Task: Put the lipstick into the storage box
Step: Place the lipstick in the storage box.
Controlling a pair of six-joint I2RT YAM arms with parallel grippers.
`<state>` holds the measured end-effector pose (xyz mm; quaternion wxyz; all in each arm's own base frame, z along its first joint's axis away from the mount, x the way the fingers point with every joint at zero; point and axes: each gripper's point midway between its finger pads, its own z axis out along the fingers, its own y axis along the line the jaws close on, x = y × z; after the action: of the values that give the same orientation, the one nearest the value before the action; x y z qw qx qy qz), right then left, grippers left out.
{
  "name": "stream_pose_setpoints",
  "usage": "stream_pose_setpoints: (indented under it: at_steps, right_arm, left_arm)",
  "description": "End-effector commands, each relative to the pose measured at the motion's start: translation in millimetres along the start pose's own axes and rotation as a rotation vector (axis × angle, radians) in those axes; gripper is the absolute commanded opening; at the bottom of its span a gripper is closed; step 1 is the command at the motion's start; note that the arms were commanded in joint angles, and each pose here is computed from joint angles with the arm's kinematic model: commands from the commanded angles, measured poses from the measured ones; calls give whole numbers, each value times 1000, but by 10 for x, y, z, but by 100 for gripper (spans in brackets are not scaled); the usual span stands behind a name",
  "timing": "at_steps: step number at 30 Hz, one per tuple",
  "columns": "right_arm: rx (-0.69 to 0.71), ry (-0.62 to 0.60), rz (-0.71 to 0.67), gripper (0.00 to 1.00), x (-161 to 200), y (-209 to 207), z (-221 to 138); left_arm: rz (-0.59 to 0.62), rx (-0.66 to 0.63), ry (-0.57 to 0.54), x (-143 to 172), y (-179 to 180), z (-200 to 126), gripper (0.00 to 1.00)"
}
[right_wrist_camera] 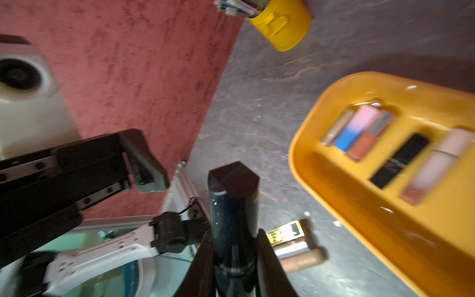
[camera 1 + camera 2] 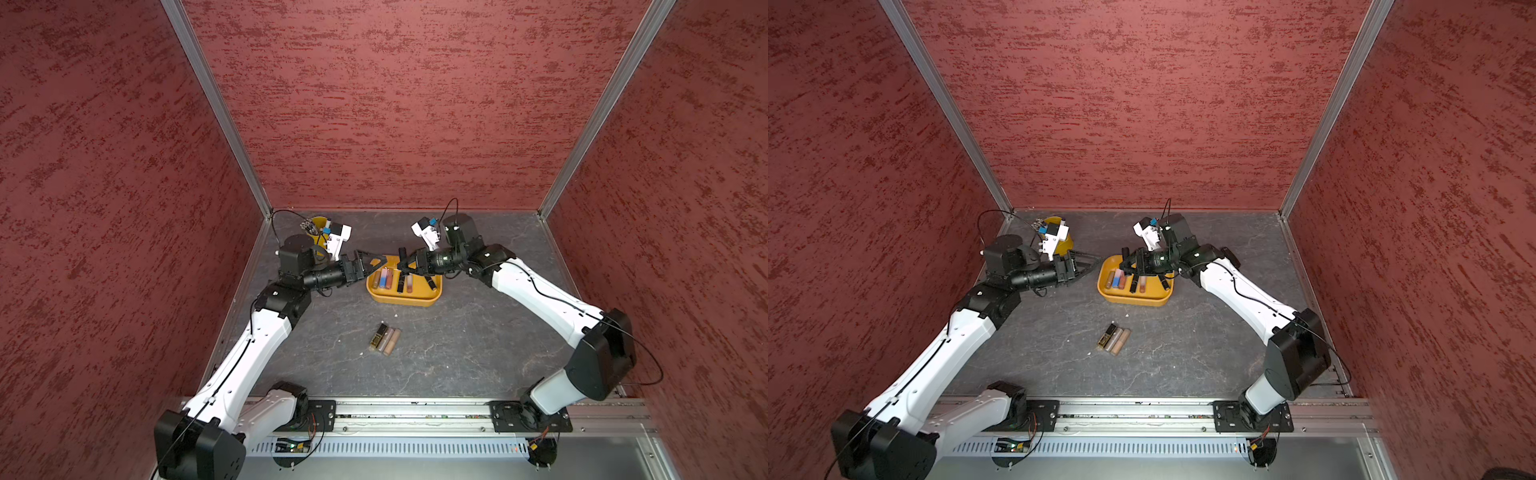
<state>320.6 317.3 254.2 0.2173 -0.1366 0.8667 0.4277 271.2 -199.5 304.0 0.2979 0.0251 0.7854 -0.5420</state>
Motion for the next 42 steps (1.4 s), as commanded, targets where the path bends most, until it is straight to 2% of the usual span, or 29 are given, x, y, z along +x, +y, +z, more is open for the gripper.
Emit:
stream_pose_setpoints:
  at_steps: [1, 5, 9, 14, 21, 33, 42]
  right_arm:
    - [382, 23, -33, 11, 58, -665, -148]
    - [541, 55, -54, 12, 48, -970, -152]
    - [591, 89, -43, 12, 60, -1142, -32]
    - [552, 153, 8, 12, 182, -1306, 288]
    - [480, 193, 102, 12, 244, -1507, 617]
    - [443, 209, 201, 12, 215, -1830, 880]
    - [415, 222, 243, 12, 228, -1968, 1022]
  left_arm:
    - [-6, -171, -38, 129, 376, -110, 100]
    - [0, -250, -5, 266, 561, -159, 100]
    - [-46, -334, 18, 391, 820, -145, 100]
    - [-15, -437, 12, 547, 1094, -153, 100]
    - [-38, -562, 132, 775, 1417, -152, 100]
    - [-84, -569, 203, 919, 1562, -45, 100]
    - [-56, -526, 233, 976, 1499, 43, 100]
